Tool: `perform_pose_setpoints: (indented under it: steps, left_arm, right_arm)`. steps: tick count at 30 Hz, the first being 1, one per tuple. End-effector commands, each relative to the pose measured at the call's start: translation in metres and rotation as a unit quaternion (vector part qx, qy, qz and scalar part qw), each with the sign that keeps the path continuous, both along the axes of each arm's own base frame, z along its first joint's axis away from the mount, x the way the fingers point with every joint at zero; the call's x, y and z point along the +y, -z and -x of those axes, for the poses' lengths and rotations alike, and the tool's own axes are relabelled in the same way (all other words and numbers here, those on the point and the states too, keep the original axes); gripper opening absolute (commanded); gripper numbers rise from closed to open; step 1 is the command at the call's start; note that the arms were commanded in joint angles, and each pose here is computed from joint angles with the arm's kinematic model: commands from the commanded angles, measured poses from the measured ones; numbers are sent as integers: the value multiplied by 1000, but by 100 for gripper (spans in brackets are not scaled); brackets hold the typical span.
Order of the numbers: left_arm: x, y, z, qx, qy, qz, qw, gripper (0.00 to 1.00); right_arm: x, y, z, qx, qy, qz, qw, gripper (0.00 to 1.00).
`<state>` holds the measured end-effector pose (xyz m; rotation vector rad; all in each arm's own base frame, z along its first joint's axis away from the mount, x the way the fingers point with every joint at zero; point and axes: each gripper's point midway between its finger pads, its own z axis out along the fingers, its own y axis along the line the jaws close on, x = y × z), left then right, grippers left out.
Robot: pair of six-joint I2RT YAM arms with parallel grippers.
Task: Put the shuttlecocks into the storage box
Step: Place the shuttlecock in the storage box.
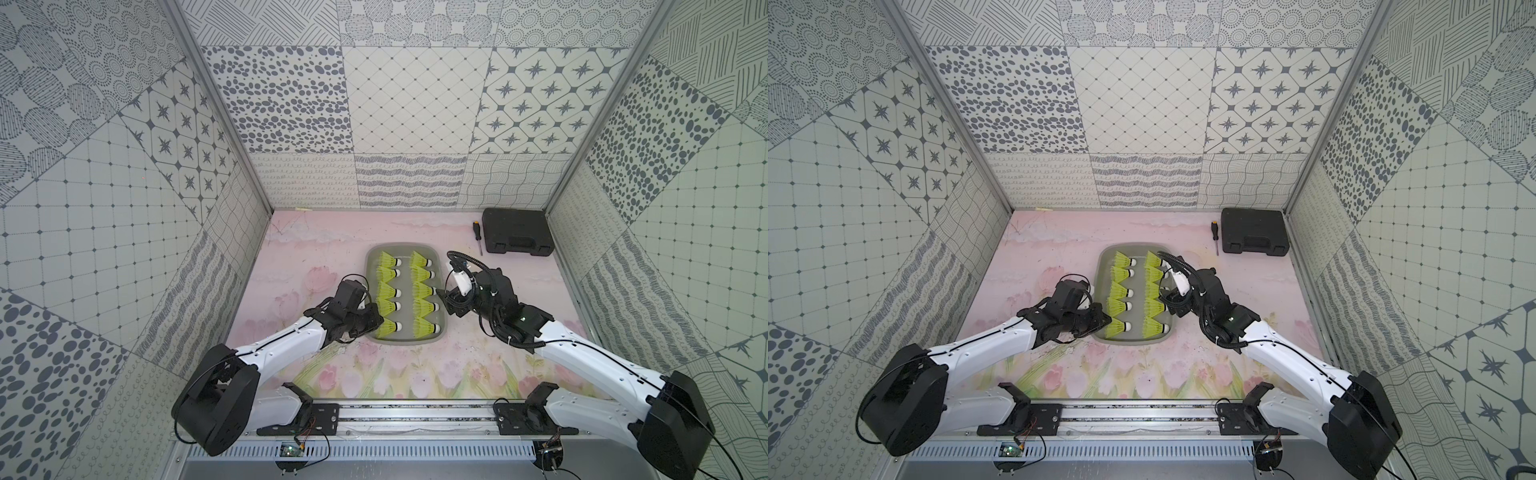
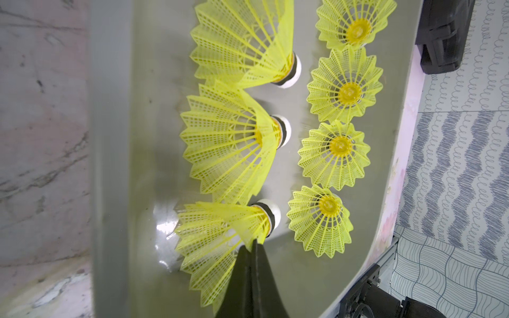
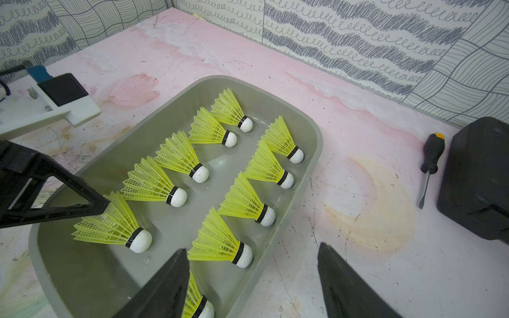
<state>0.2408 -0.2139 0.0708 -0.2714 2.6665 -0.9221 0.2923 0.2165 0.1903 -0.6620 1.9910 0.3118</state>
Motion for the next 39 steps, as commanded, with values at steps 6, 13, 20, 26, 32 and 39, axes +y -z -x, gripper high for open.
perform_pose_setpoints:
  steps: [6, 13, 20, 26, 32, 39]
  left_arm:
    - [6, 2, -5, -12, 5, -33, 999, 3]
    - [6, 2, -6, -15, 7, -36, 999, 9]
    - [7, 0, -5, -20, 10, -38, 999, 23]
    - [13, -8, -7, -41, 9, -52, 998, 34]
    - [28, -23, -12, -74, 1, -93, 993, 43]
    - [64, -47, -25, -138, -23, -186, 973, 52]
  right_arm:
    - [1, -2, -2, -8, 3, -3, 1000, 77]
    - [1, -1, -2, -7, 3, -2, 1000, 77]
    - [1, 0, -2, -6, 4, -2, 1000, 77]
    - [-2, 0, -4, -8, 13, -1, 1000, 77]
    - [-8, -2, -8, -16, 37, -2, 999, 78]
    - [-37, -7, -18, -40, 118, 10, 992, 80]
